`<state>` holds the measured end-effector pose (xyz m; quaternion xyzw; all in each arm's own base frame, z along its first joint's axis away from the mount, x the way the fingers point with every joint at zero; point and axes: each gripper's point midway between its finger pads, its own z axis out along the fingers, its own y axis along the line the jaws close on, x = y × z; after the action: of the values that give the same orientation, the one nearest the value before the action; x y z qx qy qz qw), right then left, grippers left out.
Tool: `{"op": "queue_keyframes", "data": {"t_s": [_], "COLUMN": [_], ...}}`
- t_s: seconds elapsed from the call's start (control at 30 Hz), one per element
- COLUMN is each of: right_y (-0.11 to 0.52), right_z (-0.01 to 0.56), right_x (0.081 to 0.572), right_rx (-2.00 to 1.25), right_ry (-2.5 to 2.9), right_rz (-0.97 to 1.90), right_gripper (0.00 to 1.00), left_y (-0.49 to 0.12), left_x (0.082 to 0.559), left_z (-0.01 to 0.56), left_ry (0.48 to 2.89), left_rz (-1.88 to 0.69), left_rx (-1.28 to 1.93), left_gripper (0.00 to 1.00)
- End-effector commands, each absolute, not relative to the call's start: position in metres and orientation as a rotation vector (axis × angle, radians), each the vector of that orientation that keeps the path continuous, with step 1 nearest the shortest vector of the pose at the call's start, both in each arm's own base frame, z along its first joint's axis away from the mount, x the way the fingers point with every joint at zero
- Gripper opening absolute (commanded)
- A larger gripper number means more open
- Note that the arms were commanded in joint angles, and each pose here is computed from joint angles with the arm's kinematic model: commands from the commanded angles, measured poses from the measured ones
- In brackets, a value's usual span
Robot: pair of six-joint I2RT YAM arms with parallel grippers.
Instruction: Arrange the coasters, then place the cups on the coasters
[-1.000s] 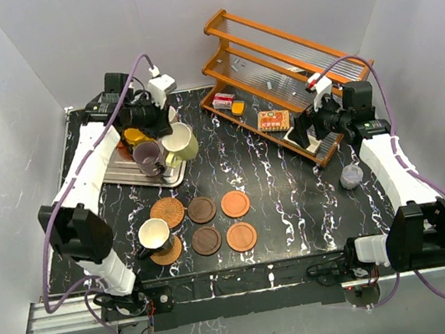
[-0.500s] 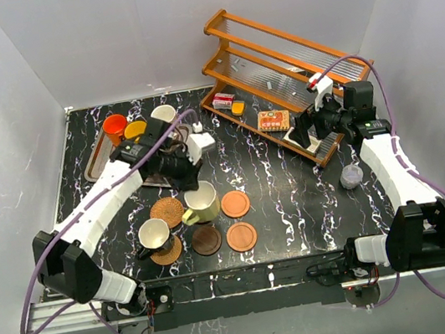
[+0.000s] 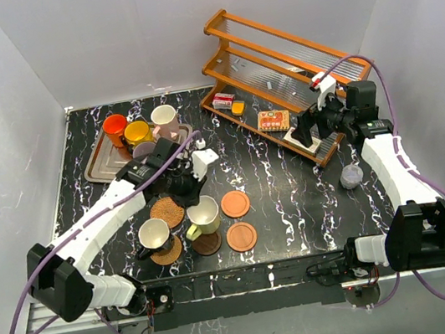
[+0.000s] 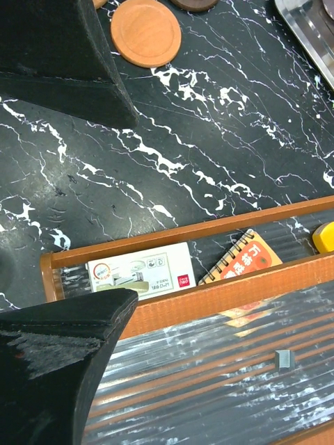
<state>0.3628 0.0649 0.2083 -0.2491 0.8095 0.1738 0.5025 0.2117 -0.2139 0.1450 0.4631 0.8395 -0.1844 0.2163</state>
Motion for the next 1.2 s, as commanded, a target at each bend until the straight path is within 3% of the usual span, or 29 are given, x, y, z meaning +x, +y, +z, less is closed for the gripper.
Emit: {"op": "queue_keyframes", "data": {"t_s": [0.0,1.17], "right_y": [0.061,0.054], "right_z": [0.23,0.223], "right_x": [0.37,0.372], "right_rx": [-0.621,-0.604], "right_ry": [1.866,1.883], "right_rz": [0.37,0.372], "right_gripper": [0.98,0.98], "left_y": [-0.214,-0.204], "left_x": [0.2,0.168], "left_z": [0.156,0.113], "left_ry": [2.291,2.356], "left_rz": [-0.557,-0.609], "left_rx": [1.241,1.317], "left_gripper": [0.0,0.0]}}
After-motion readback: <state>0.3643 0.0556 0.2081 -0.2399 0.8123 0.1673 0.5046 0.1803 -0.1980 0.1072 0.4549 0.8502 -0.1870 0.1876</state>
